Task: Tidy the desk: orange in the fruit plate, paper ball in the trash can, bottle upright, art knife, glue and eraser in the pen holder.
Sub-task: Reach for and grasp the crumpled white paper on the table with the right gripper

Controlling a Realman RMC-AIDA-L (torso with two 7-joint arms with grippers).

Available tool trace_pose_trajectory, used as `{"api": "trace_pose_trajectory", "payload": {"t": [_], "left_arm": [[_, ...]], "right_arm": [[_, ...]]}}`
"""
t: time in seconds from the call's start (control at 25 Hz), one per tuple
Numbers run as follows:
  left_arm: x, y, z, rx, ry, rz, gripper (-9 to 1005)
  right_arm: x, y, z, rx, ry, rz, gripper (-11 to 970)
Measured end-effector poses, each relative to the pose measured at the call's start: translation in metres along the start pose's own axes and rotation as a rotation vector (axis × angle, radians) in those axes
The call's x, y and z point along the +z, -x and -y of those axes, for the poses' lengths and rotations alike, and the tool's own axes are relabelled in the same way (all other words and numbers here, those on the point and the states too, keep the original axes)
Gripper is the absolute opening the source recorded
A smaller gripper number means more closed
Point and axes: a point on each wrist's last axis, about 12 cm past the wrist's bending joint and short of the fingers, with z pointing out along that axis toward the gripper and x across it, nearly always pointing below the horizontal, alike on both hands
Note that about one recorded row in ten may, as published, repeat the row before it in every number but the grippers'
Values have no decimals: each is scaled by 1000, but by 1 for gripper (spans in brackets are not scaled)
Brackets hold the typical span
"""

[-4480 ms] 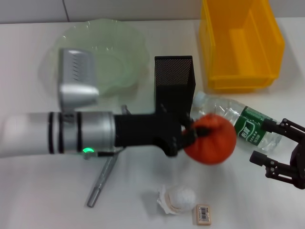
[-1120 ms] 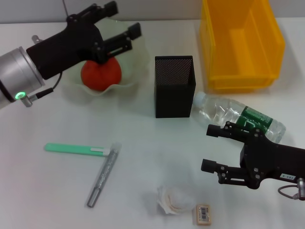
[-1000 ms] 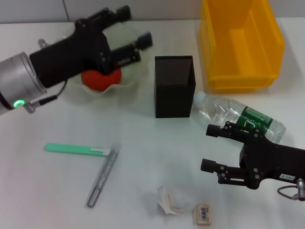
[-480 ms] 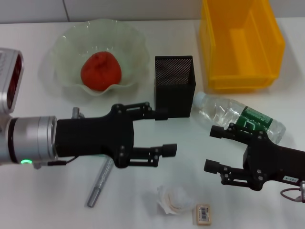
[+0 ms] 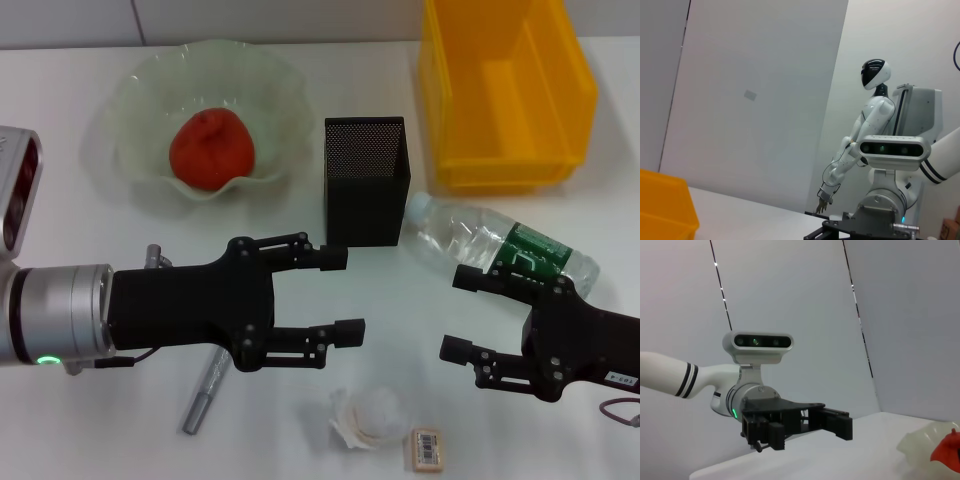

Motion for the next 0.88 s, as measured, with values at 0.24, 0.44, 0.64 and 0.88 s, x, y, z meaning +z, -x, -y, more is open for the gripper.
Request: {"api": "trace_pose_trajectory", "payload": {"t": [0.24, 0.44, 0.64, 0.88], "left_arm": [[1, -4, 1, 8, 0, 2, 780], [0, -5, 1, 6, 7, 0, 779], [-1, -7, 0, 5, 25, -7, 778], [-2, -10, -3, 1, 55, -18, 776]], "right_arm": [[-2, 0, -2, 13, 1, 4, 801], [-17, 15, 8, 57, -28, -18, 802], [-35, 58, 21, 128, 5, -92, 802], [-39, 119, 37, 284, 26, -283, 802]]}}
